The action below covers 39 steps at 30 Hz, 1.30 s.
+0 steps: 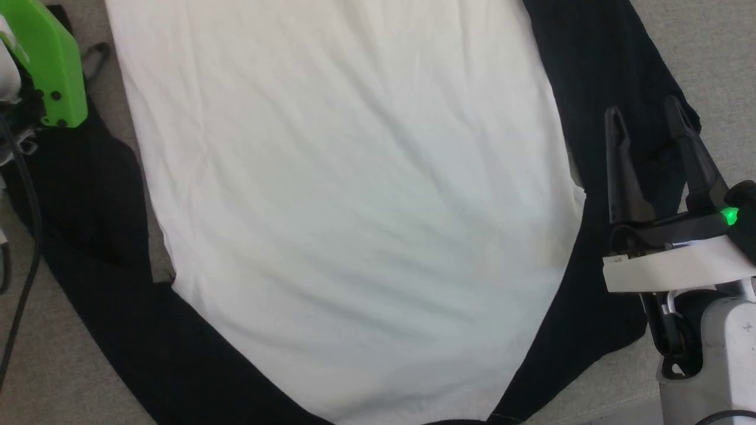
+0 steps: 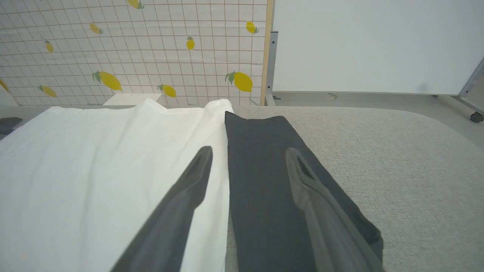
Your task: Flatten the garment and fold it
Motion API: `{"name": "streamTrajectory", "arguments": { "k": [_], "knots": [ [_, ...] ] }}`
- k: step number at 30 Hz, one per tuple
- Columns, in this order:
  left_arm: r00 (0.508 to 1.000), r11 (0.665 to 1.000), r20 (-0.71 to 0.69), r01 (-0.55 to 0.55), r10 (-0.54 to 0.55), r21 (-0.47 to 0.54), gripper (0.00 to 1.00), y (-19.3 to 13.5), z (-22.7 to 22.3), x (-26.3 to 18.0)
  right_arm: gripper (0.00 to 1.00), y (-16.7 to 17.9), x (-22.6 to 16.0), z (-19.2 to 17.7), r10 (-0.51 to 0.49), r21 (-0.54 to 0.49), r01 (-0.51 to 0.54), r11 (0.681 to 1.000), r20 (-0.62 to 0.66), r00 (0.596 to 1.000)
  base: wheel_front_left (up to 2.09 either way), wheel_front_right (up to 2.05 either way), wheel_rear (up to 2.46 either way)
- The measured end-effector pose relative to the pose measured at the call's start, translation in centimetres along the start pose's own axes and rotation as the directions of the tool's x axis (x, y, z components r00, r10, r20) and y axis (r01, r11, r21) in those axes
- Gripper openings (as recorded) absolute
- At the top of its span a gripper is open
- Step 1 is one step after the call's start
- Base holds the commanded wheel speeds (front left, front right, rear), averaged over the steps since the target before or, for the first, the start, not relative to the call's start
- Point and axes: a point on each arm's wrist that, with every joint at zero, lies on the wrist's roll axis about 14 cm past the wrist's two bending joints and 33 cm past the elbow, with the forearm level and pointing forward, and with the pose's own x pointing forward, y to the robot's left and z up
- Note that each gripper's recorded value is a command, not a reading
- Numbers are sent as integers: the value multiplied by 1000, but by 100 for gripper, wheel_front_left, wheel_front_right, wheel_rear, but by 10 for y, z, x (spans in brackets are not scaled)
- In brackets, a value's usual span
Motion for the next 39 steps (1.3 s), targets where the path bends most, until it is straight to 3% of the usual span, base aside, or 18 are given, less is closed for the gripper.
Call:
{"name": "streamTrajectory", "arguments": {
  "k": [1, 2, 3, 4, 8, 13, 21, 32, 39],
  "knots": [
    [1000, 1000, -8, -12, 12, 15, 100, 2, 0, 0, 100, 0, 0, 0, -1, 0, 1, 1000, -1, 1000, 0, 0, 0],
    [1000, 999, -15, -24, 25, 21, 73, 4, -1, 0, 100, 0, -1, 0, -2, 1, 2, 1000, -2, 1000, 0, 0, 0],
    [999, 999, -13, -33, 33, 20, 20, 5, 0, 0, 100, 0, -1, 0, -3, 2, 3, 1000, -2, 1000, 0, 0, 0],
    [999, 999, -7, -41, 41, 20, 0, 6, 2, 0, 100, 0, -1, 0, -3, 3, 3, 1000, -1, 1000, 0, 0, 0],
    [995, 995, 32, -91, 90, 39, 0, 18, 8, -7, 100, 1, -3, 3, -3, 9, 3, 1000, 6, 1000, 0, 0, 0],
    [972, 991, 205, -124, 112, 45, 0, 20, 39, -29, 100, 1, -6, 15, -4, 17, 4, 1000, 31, 1000, 0, 0, 0],
    [909, 992, 413, -97, 56, 79, 0, -5, 62, -90, 100, -4, -26, 36, -18, 19, 17, 1000, 53, 998, 0, 0, 0],
    [736, 977, 665, -17, -130, 211, 0, -99, 73, -232, 100, -4, -65, 75, -14, 32, 10, 999, 111, 994, 0, 0, 0],
    [631, 940, 699, 185, -337, 287, 0, -194, 46, -274, 100, 13, -74, 94, 39, 53, -48, 997, 156, 987, 0, 0, 0]
  ]
}}
